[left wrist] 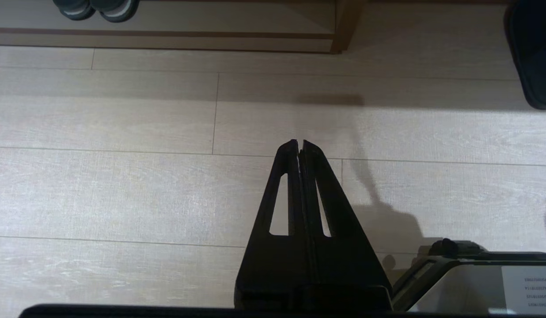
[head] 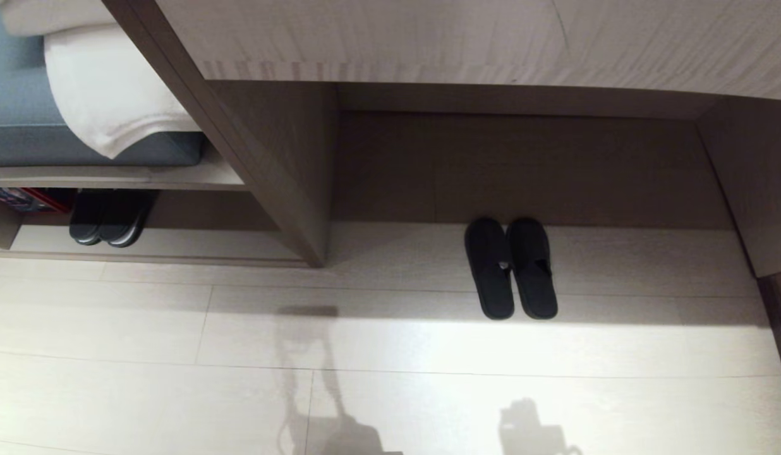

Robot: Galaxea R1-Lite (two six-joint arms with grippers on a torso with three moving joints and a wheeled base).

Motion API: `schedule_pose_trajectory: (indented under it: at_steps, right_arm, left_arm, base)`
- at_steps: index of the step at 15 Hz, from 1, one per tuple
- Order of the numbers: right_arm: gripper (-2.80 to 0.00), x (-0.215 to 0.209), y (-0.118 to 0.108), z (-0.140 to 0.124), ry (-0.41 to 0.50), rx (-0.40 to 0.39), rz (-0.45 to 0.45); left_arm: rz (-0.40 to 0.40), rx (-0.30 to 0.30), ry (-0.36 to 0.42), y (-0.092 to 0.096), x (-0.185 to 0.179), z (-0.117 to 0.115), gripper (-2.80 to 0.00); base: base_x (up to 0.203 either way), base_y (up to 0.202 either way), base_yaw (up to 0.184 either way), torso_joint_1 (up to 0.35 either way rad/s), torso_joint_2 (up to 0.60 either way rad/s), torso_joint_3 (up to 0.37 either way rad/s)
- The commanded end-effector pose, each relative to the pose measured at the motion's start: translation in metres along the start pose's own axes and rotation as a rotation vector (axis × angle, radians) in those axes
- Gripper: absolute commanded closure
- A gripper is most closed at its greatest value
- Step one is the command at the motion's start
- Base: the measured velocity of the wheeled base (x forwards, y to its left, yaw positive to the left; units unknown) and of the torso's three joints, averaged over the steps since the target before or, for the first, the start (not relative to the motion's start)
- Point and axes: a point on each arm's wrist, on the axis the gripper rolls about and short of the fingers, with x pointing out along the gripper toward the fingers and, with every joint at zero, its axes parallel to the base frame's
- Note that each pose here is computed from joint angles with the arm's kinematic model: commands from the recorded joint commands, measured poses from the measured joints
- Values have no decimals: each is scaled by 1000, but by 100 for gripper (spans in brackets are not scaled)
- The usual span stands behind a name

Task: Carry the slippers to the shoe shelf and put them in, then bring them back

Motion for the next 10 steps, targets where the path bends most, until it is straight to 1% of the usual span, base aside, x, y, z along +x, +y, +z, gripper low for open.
schedule_pose_trajectory:
  at_steps: [1,10]
  right_arm:
    - [0,0,0,0,1,-1,1]
    - [0,0,0,0,0,-1,1]
  left_arm:
    - [0,2,2,0,0,0,0]
    - [0,2,2,0,0,0,0]
  base:
    - [0,0,0,6,1,194]
    - [0,0,0,2,4,201]
